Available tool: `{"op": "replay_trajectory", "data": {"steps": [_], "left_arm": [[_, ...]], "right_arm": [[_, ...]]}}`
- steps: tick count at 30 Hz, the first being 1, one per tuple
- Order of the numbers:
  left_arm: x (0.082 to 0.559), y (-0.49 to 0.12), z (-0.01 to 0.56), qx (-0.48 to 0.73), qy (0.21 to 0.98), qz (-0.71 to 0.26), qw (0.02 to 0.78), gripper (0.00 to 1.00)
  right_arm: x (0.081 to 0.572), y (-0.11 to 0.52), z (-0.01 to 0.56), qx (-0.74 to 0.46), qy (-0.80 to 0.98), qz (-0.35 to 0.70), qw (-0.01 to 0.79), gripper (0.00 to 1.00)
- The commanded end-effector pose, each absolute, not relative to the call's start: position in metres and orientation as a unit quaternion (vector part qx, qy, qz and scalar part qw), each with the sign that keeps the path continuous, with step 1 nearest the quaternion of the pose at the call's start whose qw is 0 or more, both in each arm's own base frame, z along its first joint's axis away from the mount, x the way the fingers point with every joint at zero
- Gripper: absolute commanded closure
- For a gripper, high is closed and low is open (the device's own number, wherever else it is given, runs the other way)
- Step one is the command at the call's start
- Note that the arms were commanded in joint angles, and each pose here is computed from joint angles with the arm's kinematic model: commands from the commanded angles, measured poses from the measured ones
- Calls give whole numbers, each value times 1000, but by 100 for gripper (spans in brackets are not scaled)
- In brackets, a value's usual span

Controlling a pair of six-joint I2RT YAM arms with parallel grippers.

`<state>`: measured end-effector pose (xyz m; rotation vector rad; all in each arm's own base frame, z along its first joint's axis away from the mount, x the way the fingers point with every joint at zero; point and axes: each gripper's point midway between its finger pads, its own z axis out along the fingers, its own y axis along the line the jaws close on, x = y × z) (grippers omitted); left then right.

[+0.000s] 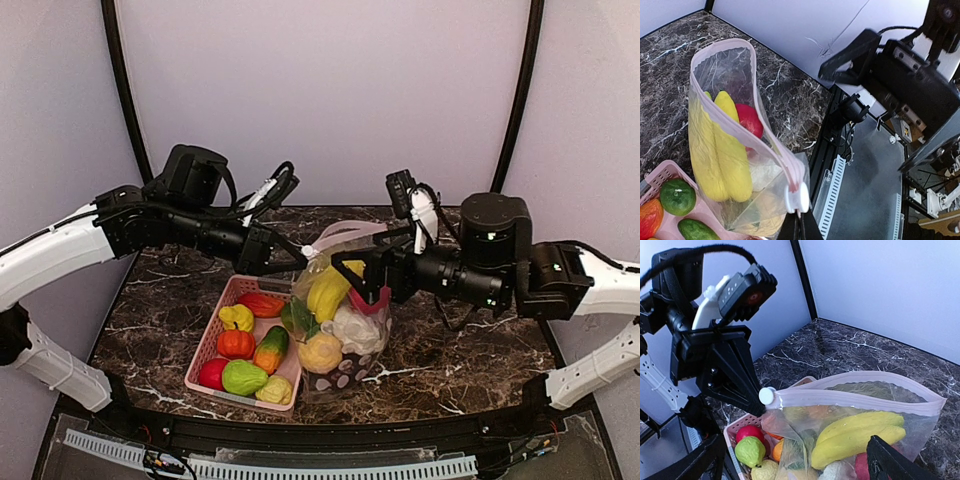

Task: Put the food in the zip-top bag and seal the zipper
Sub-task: Pass from the right arm to the left

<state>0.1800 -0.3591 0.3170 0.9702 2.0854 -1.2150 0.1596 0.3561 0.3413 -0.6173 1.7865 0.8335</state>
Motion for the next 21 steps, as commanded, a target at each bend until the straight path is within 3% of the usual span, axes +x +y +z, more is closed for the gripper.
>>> {"op": "replay_trajectory", "data": {"steps": [1, 11, 21], "left_arm": [[169, -351, 312, 423, 760, -425, 250, 99], [144, -346, 328, 491, 707, -445, 245, 99], [129, -341, 343, 538, 667, -452, 249, 99]], "right_arm": [[152, 345, 363, -287, 735, 337, 514, 1], [149, 347, 412, -416, 659, 413, 470, 1], [134, 376, 401, -533, 583, 496, 360, 3]]}}
